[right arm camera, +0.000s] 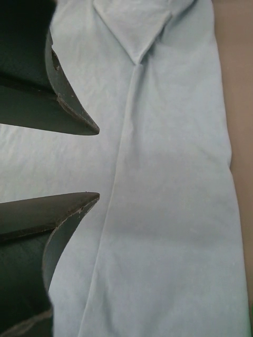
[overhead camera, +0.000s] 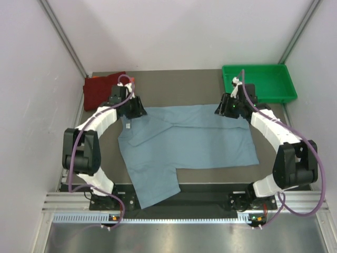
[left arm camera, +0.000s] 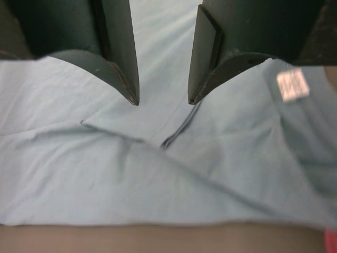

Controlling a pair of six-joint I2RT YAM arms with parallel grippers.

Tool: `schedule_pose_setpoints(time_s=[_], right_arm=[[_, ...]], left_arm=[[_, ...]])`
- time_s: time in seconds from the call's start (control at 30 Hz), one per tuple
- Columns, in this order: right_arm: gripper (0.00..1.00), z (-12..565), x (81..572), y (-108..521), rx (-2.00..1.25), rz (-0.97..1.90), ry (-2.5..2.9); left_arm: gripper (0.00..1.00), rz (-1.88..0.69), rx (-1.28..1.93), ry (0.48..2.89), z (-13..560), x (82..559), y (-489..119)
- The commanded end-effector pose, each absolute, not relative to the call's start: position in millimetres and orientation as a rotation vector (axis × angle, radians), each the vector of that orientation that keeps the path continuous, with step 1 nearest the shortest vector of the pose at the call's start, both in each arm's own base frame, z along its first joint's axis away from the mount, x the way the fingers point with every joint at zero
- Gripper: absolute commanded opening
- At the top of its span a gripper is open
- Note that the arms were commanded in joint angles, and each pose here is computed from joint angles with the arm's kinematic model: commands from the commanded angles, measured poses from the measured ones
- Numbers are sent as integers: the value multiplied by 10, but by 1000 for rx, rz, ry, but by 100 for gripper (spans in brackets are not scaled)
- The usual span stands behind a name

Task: Fold and stack the t-shirts
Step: Fold the tshirt

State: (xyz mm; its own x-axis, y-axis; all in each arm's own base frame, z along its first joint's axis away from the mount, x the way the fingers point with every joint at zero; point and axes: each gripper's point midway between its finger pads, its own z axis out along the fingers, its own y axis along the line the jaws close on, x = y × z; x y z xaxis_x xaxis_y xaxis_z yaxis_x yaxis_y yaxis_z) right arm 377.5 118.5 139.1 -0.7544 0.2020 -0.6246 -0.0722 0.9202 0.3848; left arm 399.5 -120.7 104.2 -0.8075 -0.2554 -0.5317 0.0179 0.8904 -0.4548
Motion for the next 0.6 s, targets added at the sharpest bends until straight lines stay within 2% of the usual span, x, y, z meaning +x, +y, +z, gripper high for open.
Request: schedule_pose_setpoints(time_s=[0.0,0.2,0.57], right_arm=[[48,1696,3758,1351,15,574,2289],[50,1697,3712,1258,-25,499,2274],[52,1692,3708,1232,-44,477,2274]], left_arm=[[47,-631,54,2333,1197,4290,-1396],[47,-718,253,2325,966,4397,-1677],[47,-641,285,2366,714,4470,-1695]])
